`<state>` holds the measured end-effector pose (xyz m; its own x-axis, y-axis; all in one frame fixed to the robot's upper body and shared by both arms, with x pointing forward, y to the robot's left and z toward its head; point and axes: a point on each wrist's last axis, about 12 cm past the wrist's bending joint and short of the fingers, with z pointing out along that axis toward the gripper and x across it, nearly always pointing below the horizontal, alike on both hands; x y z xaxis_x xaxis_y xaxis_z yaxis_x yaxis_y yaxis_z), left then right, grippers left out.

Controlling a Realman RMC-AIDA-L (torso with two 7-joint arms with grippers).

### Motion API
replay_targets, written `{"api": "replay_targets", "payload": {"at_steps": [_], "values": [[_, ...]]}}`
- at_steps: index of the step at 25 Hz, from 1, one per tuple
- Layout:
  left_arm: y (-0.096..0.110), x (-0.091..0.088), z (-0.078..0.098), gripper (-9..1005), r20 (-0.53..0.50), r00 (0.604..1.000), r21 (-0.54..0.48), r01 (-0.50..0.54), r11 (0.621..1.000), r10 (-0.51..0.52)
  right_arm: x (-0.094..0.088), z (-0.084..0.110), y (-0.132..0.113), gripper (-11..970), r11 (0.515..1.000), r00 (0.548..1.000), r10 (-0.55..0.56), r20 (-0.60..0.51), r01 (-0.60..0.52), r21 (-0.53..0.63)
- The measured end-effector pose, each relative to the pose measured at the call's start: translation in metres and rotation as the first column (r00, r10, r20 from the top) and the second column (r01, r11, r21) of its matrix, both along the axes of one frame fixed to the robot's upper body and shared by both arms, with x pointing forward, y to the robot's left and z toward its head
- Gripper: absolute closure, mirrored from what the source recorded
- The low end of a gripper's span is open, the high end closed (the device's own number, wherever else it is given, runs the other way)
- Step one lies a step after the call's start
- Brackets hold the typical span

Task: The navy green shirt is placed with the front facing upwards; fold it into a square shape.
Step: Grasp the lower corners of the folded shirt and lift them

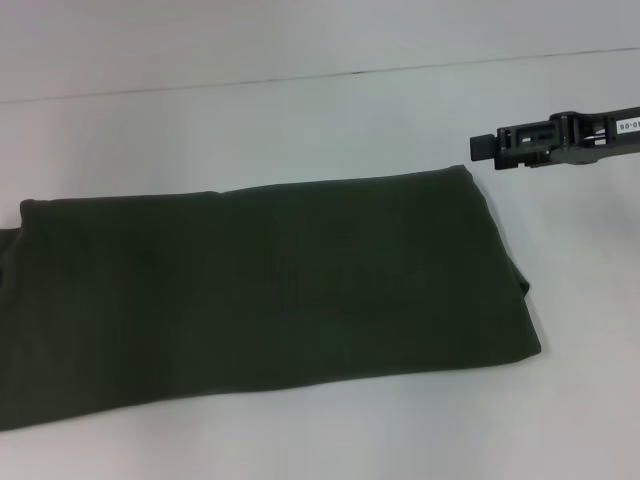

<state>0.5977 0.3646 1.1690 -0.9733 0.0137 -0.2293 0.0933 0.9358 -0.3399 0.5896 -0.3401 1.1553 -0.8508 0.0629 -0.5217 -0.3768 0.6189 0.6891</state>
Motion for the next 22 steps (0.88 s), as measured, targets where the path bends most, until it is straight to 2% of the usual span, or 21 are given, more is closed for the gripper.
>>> {"api": "replay_targets", "payload": {"at_steps": [3,6,10,17,22], "values": [[0.001,0.0,-0.001,240,0.003,1.0,0.004,-0.002,1.0,0.002,-0.001,0.0,-0.004,168,1.0,0.999,-0.012,-0.04,0.011,-0.023],[0.002,0.0,0.0,240,0.009,1.0,0.008,-0.005,1.0,0.005,-0.004,-0.001,-0.014,168,0.993,0.99,-0.02,-0.14,0.003,-0.12],[0.002,0.003,0.001,240,0.018,1.0,0.012,-0.008,1.0,0.007,-0.013,-0.006,-0.021,169,0.969,0.962,-0.002,-0.274,-0.066,-0.236],[0.001,0.004,0.001,241,0.026,1.0,0.015,-0.01,1.0,0.009,-0.024,-0.022,-0.017,169,0.961,0.933,0.013,-0.36,-0.111,-0.253],[0.001,0.004,0.0,241,0.027,1.0,0.015,-0.011,1.0,0.011,-0.028,-0.036,-0.002,168,0.964,0.917,0.037,-0.398,-0.138,-0.227]]}}
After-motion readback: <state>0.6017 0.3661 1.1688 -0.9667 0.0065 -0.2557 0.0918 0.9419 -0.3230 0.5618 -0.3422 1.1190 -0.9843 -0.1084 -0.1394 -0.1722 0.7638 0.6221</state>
